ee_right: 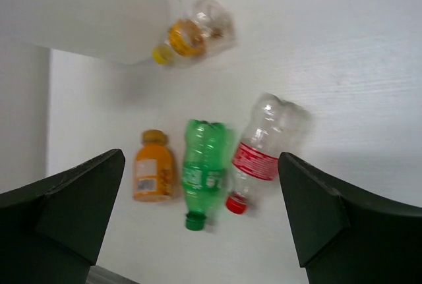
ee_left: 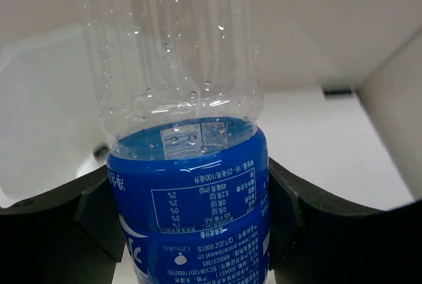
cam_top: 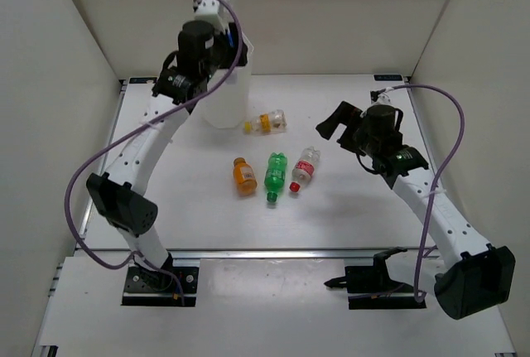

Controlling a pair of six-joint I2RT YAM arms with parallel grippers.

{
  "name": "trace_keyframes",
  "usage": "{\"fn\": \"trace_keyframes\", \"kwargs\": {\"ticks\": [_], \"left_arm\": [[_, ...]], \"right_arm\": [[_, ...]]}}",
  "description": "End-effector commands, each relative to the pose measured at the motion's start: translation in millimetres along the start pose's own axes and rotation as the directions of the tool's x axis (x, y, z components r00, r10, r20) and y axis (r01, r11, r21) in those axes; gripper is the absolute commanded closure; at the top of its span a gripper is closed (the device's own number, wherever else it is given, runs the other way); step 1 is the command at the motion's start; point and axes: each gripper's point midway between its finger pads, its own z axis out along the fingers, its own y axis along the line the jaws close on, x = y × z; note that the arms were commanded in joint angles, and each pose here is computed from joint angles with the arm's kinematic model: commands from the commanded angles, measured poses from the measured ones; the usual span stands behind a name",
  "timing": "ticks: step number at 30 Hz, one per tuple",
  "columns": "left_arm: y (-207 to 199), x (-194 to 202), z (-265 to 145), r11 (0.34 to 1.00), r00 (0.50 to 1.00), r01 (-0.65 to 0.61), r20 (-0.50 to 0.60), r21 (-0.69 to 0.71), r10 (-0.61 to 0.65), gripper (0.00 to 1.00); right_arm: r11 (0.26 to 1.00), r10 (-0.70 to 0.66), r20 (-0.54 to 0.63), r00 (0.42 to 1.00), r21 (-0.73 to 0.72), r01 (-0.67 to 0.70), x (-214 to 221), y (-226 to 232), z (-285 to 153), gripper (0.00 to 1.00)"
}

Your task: Put the plastic bottles in the bin

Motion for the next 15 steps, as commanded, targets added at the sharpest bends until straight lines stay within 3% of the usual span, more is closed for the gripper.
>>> {"fn": "trace_keyframes", "kwargs": {"ticks": [1,4,9,11,12,13,15], "left_arm": [[8,-62,0,0.998,0.992,-0.019,0.123,-0.054,0.026,0.78],[27,-74,28,0.990,0.985,0.026,0.173,-0.142,-0.001,0.78],[73,-68,59,0.970,0.977,0.128,0.196,-0.207,-0.087,0.60],[92,-63,70,0.957,0.972,0.159,0.209,-0.242,-0.108,0.41],[92,-63,74,0.958,0.971,0.166,0.211,-0.233,-0.117,0.17],[91,-68,73,0.961,0.970,0.166,0.212,-0.223,-0.118,0.01],[87,-76,73,0.964,0.968,0.157,0.225,-0.216,-0.107,0.02]], "right_arm": [[0.982,-0.116,-0.093,0.989,0.138,0.128,16,-37,8,0.01],[0.929,-0.173,-0.159,0.972,0.301,0.215,28,-74,17,0.01],[0.875,-0.251,-0.155,0.956,0.385,0.292,19,-98,21,0.01],[0.864,-0.252,-0.130,0.959,0.417,0.283,7,-108,22,0.00],[0.862,-0.265,-0.131,0.955,0.412,0.295,5,-106,20,0.01],[0.857,-0.271,-0.121,0.955,0.422,0.296,-2,-111,19,0.00],[0.846,-0.278,-0.111,0.954,0.441,0.299,-7,-116,17,0.01]]}}
